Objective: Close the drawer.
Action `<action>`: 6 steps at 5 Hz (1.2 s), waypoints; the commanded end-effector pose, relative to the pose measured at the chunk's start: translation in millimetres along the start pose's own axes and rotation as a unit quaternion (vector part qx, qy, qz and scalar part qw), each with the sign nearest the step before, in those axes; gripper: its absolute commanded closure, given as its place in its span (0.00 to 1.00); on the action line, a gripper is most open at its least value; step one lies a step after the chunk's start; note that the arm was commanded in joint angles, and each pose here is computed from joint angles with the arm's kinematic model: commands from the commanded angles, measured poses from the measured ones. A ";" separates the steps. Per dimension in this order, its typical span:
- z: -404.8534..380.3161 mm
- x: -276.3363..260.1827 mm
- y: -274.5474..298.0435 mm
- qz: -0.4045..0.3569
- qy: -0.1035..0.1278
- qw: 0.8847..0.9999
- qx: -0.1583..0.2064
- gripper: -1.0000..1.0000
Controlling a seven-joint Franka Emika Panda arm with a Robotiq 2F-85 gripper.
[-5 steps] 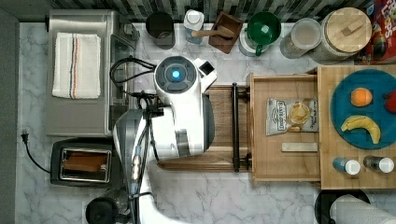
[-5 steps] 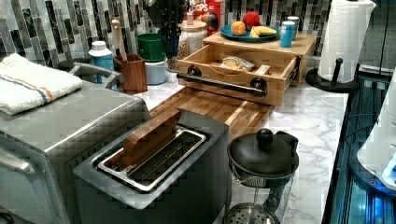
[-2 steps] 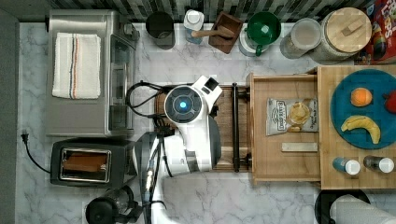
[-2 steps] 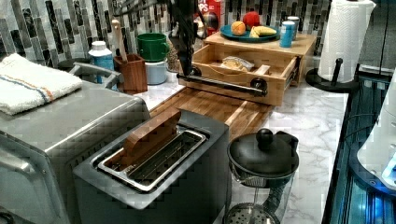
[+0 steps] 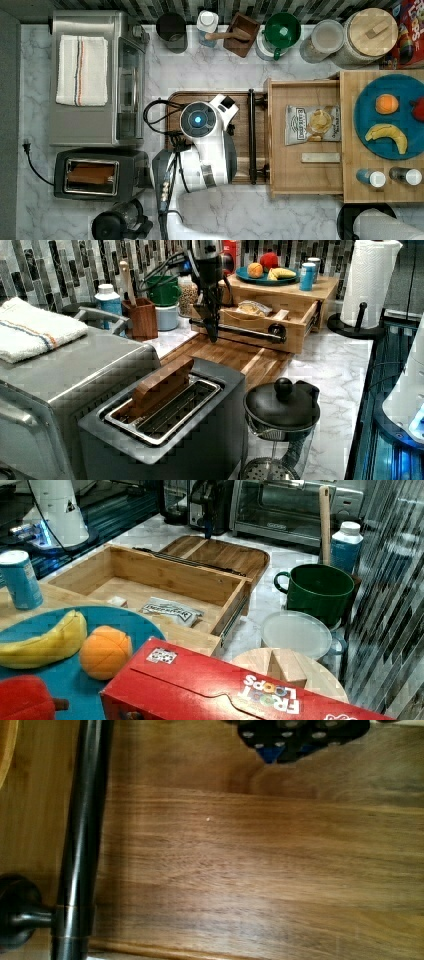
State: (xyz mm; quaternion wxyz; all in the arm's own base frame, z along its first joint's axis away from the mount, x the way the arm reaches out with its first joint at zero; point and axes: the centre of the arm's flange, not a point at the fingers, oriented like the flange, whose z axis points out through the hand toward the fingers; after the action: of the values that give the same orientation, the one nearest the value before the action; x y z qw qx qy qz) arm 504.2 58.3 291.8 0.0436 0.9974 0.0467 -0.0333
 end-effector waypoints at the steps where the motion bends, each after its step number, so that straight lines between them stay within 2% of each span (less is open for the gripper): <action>1: 11.2 0.0 15.3 -0.046 0.018 0.998 -0.030 1.00; 5: 34.5 13.6 100.3 -0.042 0.034 0.998 -0.042 1.00; 6: 28.8 13.5 117.9 -0.042 0.030 0.998 -0.042 1.00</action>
State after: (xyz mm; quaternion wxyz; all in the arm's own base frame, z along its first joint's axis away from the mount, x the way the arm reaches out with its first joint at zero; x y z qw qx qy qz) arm 504.2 -38.5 241.3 0.0687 0.9942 0.0749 -0.0363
